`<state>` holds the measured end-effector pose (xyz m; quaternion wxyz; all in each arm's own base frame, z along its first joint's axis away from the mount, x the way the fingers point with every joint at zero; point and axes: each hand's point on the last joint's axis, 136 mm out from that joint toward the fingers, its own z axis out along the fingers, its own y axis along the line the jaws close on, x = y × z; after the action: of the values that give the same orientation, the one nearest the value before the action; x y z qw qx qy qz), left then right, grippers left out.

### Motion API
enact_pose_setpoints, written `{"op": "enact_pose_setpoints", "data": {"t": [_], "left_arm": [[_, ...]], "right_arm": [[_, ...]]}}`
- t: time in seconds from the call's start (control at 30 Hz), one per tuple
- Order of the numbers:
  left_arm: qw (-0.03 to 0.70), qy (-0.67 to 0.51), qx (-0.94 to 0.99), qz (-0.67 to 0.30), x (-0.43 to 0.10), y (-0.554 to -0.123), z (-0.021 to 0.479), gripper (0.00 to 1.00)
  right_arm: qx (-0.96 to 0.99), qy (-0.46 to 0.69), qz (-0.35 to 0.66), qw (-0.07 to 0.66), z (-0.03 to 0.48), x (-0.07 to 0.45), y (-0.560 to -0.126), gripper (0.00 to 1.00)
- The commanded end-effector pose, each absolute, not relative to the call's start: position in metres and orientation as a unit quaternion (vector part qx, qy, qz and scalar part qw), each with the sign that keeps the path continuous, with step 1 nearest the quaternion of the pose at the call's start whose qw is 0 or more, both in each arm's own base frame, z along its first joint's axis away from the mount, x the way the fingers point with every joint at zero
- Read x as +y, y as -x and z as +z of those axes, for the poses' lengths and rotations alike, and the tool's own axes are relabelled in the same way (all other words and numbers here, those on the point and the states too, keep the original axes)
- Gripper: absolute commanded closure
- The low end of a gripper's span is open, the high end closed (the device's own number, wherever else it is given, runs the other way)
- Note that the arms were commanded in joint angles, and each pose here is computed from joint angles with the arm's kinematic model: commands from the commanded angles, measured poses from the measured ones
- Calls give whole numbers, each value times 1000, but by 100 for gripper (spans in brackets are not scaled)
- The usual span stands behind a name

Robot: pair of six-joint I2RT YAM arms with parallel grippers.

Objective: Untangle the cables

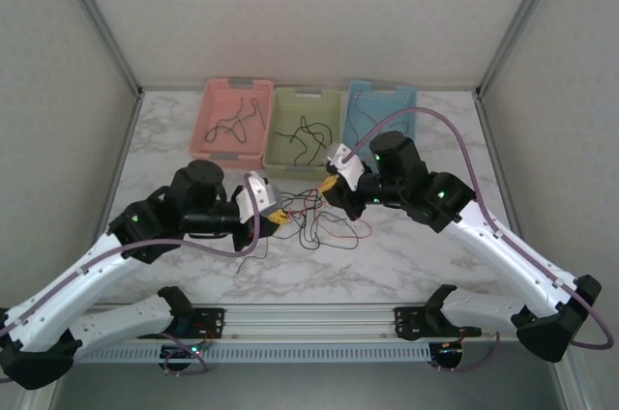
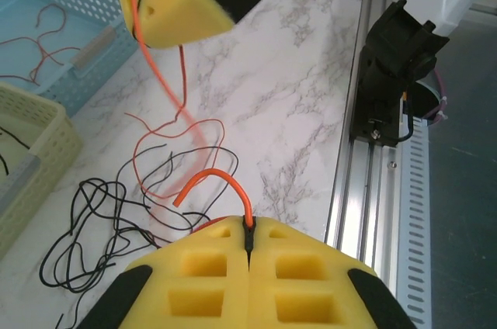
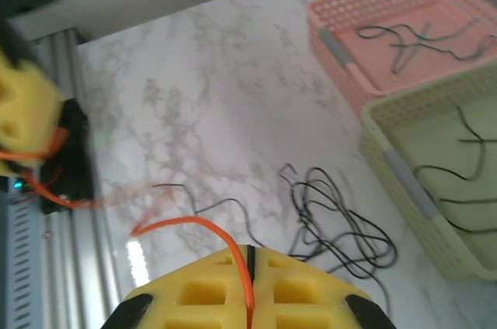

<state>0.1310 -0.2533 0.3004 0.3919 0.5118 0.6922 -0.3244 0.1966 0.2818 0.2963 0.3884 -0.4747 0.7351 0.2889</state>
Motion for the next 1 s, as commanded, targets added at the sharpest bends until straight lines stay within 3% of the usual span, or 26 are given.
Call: {"op": "enact_pose_setpoints", "data": {"t": [0.0, 0.3, 0.5, 0.57, 0.63, 0.7, 0.8, 0.97], "left_arm": [[419, -487, 696, -323, -242, -131, 307, 100], [496, -444, 665, -339, -225, -125, 344, 100], [510, -408, 692, -307, -212, -138, 334, 95], [505, -403, 703, -298, -210, -142, 328, 84], [505, -392, 714, -286, -207, -147, 324, 57], [509, -374, 726, -272, -202, -154, 320, 41], [515, -354, 734, -266, -196, -157, 317, 33], [513, -340, 741, -269, -191, -155, 312, 29]], "right_arm": [[762, 419, 265, 416, 297, 265, -216, 100], [811, 290, 205, 464, 303, 222, -276, 100], [780, 224, 203, 547, 379, 213, -313, 100], [764, 215, 198, 576, 413, 213, -323, 100], [748, 206, 191, 601, 443, 214, -333, 100], [735, 195, 180, 623, 468, 212, -342, 100], [715, 172, 158, 659, 502, 206, -358, 100], [676, 141, 112, 715, 554, 195, -385, 100]]}}
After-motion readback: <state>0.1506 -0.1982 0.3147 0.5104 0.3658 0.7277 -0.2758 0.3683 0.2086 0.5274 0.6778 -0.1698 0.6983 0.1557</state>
